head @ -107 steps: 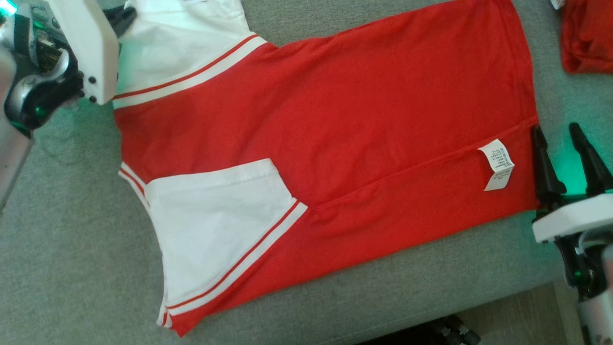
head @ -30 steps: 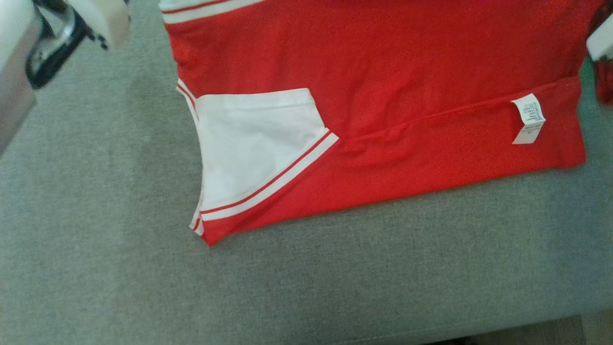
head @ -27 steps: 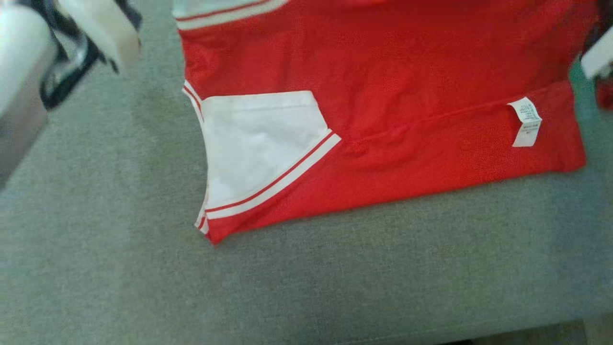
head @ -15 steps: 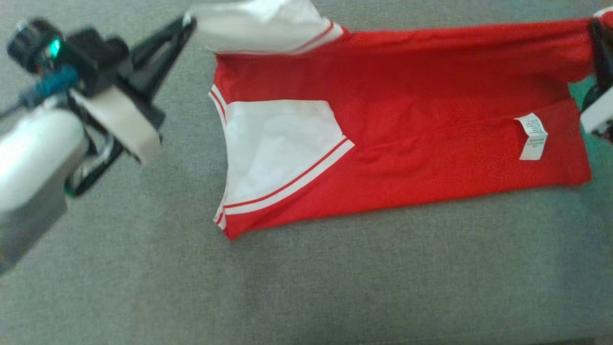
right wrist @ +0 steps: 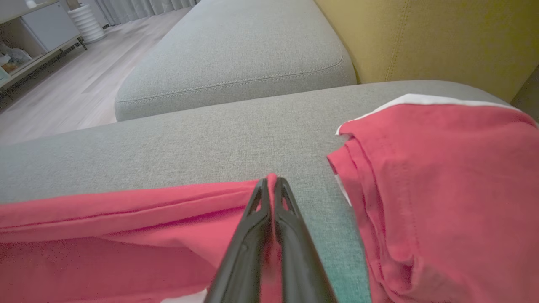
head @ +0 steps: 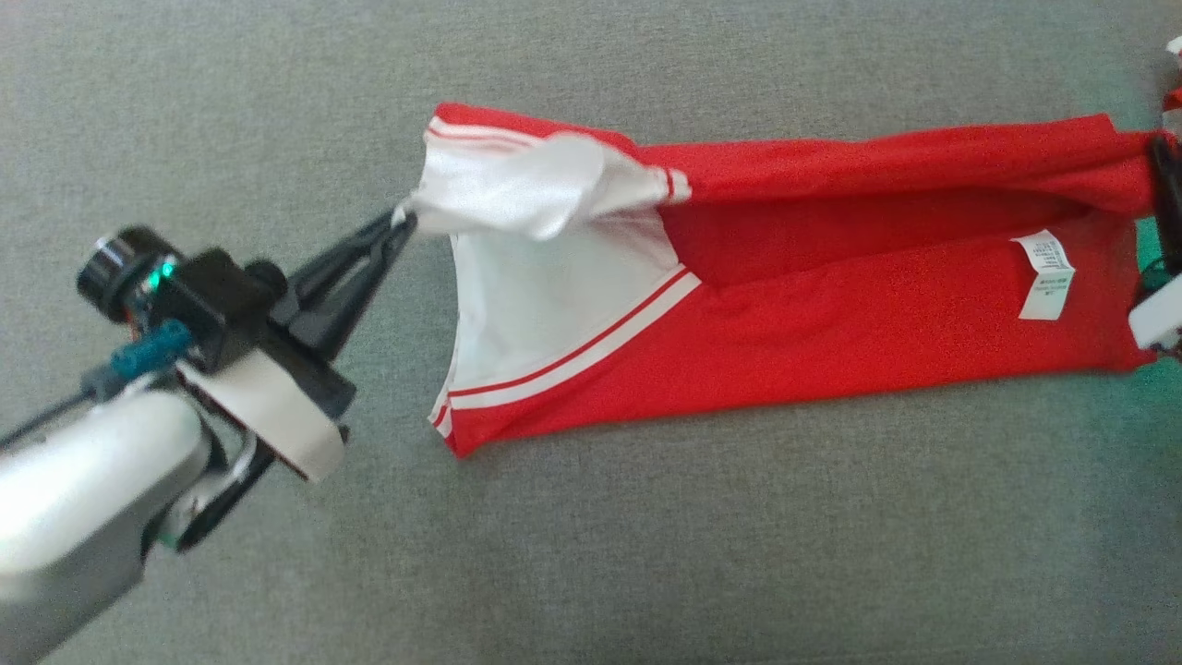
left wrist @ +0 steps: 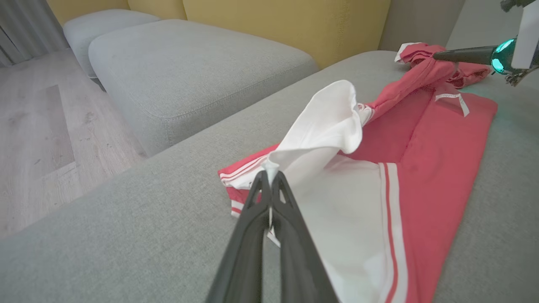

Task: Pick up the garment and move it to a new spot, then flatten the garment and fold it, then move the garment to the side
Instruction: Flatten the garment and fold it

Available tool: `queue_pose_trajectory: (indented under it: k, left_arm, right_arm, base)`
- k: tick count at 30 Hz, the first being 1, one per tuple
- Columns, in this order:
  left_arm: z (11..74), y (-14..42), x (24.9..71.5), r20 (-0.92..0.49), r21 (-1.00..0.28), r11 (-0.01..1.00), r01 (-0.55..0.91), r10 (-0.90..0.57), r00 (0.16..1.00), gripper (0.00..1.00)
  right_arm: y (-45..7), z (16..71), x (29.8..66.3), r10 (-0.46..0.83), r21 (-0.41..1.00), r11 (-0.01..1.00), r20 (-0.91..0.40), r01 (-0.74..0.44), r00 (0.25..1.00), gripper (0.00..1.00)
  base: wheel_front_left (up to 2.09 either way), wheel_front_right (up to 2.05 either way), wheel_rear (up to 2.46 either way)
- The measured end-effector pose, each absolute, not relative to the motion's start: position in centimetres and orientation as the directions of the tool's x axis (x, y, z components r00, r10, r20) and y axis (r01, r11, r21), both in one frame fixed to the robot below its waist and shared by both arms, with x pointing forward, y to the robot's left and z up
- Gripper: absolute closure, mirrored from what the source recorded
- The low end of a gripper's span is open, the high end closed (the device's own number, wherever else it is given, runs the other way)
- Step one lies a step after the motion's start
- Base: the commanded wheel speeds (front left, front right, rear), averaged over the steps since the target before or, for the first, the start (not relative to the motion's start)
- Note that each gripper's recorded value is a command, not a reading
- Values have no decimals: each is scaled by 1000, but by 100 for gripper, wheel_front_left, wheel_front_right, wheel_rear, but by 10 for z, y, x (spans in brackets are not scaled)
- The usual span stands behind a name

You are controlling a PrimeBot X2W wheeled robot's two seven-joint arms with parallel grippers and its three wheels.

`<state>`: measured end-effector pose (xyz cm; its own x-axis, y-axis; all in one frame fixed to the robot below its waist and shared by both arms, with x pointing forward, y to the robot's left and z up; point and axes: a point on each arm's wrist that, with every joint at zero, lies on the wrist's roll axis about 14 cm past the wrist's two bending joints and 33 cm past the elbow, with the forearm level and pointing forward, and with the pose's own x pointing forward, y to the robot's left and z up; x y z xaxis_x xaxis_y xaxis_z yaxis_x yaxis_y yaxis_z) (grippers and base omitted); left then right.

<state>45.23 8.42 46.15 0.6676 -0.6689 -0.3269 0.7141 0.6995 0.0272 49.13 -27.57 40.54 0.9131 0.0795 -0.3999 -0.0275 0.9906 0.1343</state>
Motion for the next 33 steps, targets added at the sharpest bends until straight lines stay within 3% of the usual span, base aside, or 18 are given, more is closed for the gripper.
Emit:
queue_pose_trajectory:
  k: [12, 20, 21, 23, 24, 25, 26, 27, 28, 33]
  left_arm:
    - [447, 83, 415, -354, -85, 729, 680, -660, 663, 100]
    - [434, 78, 406, -362, -140, 737, 662, -660, 658, 100]
    - [432, 77, 406, -361, -144, 738, 660, -660, 659, 100]
    - [428, 75, 405, -361, -152, 740, 655, -659, 660, 100]
    - [428, 75, 405, -361, -152, 740, 655, -659, 660, 100]
    - [425, 74, 404, -362, -159, 739, 654, -660, 658, 92]
    - [423, 73, 403, -364, -164, 741, 651, -659, 658, 68]
    - [420, 72, 401, -368, -168, 742, 648, -658, 658, 44]
    - [418, 70, 400, -369, -171, 744, 646, -657, 657, 1]
    - [419, 69, 404, -338, -96, 766, 636, -626, 703, 0]
  right_arm:
    - [-278, 399, 463, 67, 93, 995, -417, -30, 907, 100]
    - [-272, 393, 464, 64, 70, 997, -430, -37, 900, 100]
    - [-271, 392, 463, 63, 66, 997, -433, -38, 899, 96]
    - [-271, 388, 460, 60, 62, 997, -446, -36, 893, 78]
    - [-271, 388, 460, 60, 62, 997, -446, -36, 893, 74]
    - [-271, 386, 457, 57, 65, 997, -455, -31, 889, 69]
    - [-271, 383, 454, 56, 69, 997, -465, -27, 883, 56]
    - [-271, 381, 451, 56, 71, 997, -473, -25, 880, 31]
    - [-270, 380, 448, 55, 70, 997, -477, -25, 877, 0]
    - [-283, 394, 446, 9, 46, 999, -429, 12, 903, 0]
  base:
    - [0, 0, 0]
    - [0, 0, 0]
    - [0, 0, 0]
    - [0, 0, 0]
    - [0, 0, 0]
    - [0, 0, 0]
    - [0, 0, 0]
    - [0, 0, 0]
    - [0, 0, 0]
    - [0, 0, 0]
